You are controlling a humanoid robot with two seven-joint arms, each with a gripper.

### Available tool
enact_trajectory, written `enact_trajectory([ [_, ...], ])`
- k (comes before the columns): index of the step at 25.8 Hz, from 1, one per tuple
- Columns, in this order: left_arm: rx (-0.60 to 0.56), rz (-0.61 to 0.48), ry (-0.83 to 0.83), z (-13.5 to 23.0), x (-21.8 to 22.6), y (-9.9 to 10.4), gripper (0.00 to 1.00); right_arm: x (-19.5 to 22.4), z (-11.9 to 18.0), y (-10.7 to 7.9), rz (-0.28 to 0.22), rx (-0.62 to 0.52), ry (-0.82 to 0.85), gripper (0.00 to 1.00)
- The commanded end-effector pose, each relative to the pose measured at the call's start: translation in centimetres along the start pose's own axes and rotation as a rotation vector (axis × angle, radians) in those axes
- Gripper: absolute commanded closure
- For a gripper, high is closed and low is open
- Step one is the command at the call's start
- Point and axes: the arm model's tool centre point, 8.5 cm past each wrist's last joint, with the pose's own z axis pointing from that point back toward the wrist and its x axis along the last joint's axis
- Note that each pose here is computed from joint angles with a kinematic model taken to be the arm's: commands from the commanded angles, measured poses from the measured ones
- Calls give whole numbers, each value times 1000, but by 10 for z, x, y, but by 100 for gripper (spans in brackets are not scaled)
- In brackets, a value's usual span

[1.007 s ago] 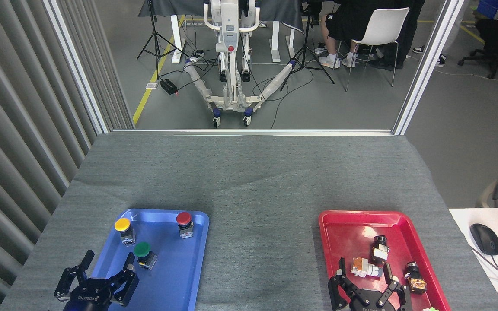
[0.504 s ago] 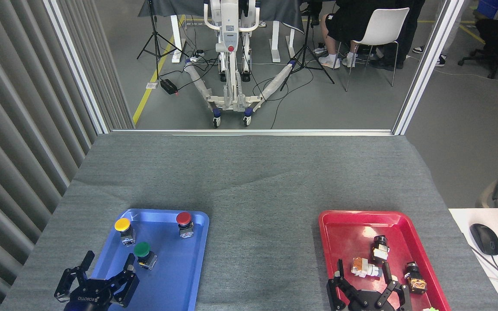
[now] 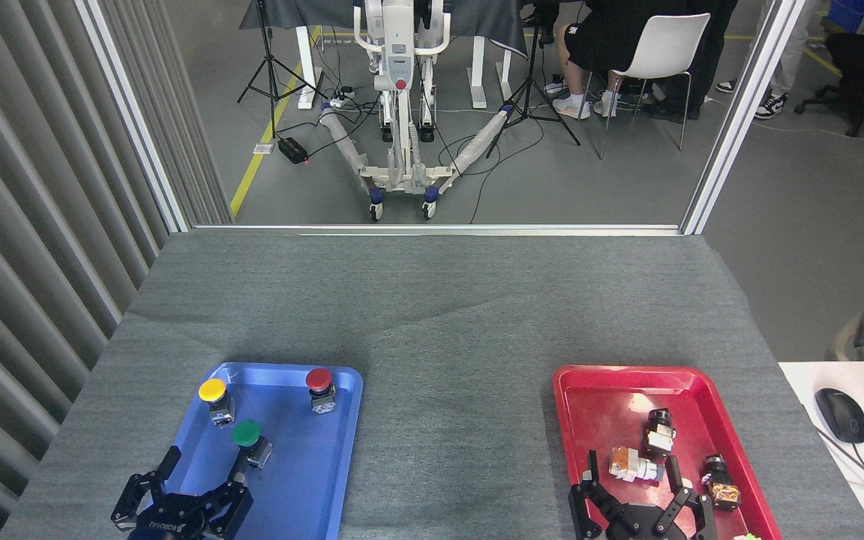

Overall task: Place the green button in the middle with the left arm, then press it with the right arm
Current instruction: 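Reach the left gripper to the green button and grasp it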

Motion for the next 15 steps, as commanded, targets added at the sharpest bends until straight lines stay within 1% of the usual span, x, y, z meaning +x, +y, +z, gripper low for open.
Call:
enact_trajectory([
  [1, -52, 20, -40, -6, 3, -17, 1, 0, 0, 0, 0, 0, 0, 0],
  [6, -66, 31, -64, -15, 3, -21, 1, 0, 0, 0, -1, 0, 2, 0],
  [10, -108, 50, -76, -26, -2, -33, 1, 1, 1, 1, -1, 3, -1, 0],
  [15, -137, 19, -85, -36, -8, -37, 1, 0, 2, 1, -1, 5, 1, 0],
])
